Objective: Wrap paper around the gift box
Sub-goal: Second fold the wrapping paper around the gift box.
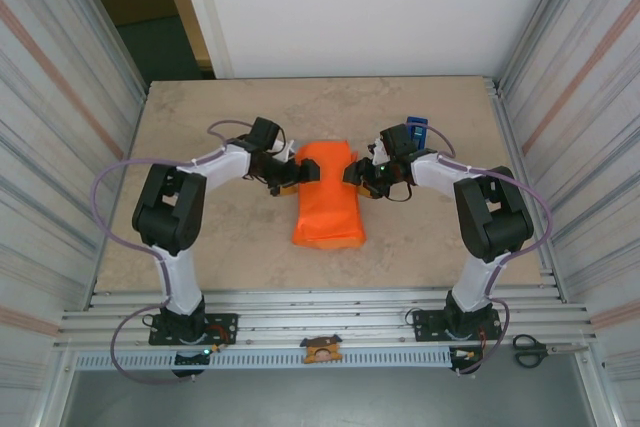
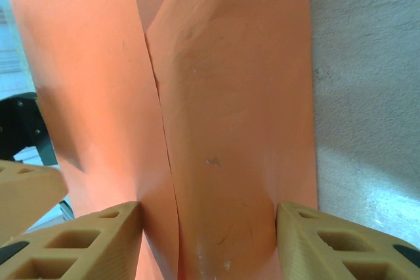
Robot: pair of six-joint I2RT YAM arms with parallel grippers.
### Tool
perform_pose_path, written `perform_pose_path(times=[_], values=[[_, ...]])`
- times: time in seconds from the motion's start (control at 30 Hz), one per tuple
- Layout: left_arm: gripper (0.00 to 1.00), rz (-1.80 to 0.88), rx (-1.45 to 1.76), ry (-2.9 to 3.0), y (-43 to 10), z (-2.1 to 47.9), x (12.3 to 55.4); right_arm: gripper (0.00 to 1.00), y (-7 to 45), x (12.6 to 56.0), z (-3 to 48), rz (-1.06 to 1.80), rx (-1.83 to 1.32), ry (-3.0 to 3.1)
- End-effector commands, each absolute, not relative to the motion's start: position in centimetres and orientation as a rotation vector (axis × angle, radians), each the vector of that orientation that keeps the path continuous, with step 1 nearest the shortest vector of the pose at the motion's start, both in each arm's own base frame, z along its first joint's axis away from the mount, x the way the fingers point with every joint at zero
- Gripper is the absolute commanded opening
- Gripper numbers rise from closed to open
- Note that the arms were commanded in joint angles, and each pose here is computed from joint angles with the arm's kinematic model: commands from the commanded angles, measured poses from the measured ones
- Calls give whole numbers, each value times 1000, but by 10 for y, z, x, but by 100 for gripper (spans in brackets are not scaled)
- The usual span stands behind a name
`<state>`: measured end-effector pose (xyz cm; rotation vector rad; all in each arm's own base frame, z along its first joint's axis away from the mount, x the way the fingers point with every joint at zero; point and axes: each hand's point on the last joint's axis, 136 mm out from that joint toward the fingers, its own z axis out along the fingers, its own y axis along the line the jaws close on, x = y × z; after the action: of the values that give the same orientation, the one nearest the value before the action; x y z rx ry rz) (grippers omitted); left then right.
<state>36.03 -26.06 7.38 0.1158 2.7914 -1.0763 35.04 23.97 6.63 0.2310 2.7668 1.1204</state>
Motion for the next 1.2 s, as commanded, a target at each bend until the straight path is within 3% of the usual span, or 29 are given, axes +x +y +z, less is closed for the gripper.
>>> perform_pose_path(times=[0.0,0.37,0.83,1.17], values=[[99,-1031,172,2715,-260,99,362,54,229,320,38,1006,277,2908],[99,-828,212,2770,-265,88,360,54,228,318,36,992,270,2920],[99,-857,226,2761,-280,81,358,54,228,318,36,992,270,2921],[97,-699,216,2873,-265,41,342,55,230,323,43,1007,261,2898]])
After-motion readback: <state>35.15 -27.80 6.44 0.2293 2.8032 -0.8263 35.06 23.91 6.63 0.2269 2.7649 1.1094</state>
